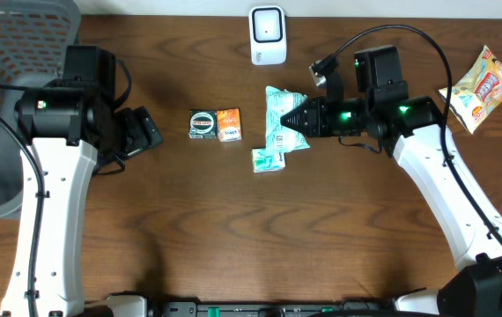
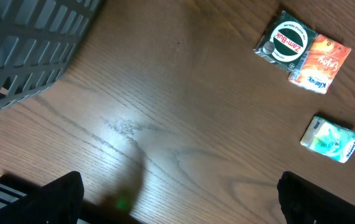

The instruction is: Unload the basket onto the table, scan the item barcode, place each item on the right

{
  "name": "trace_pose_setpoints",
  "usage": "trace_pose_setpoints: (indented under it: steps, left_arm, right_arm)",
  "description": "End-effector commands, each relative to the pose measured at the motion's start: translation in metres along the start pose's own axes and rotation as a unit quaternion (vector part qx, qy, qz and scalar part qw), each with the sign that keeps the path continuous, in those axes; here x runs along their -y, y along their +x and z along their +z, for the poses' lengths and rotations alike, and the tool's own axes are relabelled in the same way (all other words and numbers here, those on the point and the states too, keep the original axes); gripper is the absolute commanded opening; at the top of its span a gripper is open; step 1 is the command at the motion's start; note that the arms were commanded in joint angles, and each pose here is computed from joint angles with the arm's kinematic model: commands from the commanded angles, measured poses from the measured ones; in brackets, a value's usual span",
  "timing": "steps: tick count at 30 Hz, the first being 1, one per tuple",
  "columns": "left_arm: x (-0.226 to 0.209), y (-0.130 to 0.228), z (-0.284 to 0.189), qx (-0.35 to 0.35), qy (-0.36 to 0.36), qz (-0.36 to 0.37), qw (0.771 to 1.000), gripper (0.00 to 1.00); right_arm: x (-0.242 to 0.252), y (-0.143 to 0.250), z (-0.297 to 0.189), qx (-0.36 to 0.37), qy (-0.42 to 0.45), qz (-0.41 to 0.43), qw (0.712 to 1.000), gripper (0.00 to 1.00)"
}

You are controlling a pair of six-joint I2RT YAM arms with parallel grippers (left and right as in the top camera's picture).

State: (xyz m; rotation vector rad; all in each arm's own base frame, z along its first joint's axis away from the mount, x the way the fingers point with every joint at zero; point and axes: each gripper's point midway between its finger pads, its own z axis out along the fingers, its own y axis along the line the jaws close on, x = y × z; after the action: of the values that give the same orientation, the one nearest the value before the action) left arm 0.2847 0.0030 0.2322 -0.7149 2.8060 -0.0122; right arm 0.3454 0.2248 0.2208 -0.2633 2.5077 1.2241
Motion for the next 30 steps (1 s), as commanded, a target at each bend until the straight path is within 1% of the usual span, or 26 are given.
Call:
trace_pose_setpoints:
  steps: [1,18,30]
  left_arm:
    - [-0.001,0.000,0.001,-0.003,-0.005,-0.004,1.000,0.98]
    - [-0.002,0.000,0.001,-0.003,-0.005,-0.005,1.000,0.98]
    - [-0.002,0.000,0.001,-0.003,-0.005,-0.005,1.000,0.98]
  right_arm:
    - [-0.010,0.001,0.000,-0.006,-0.017,0.009,1.000,0.01]
    - [-0.012,0.003,0.000,-0.009,-0.022,0.010,1.000,0.01]
    - [0.009,0.009,0.010,-0.017,0.005,0.026,0.999,0.01]
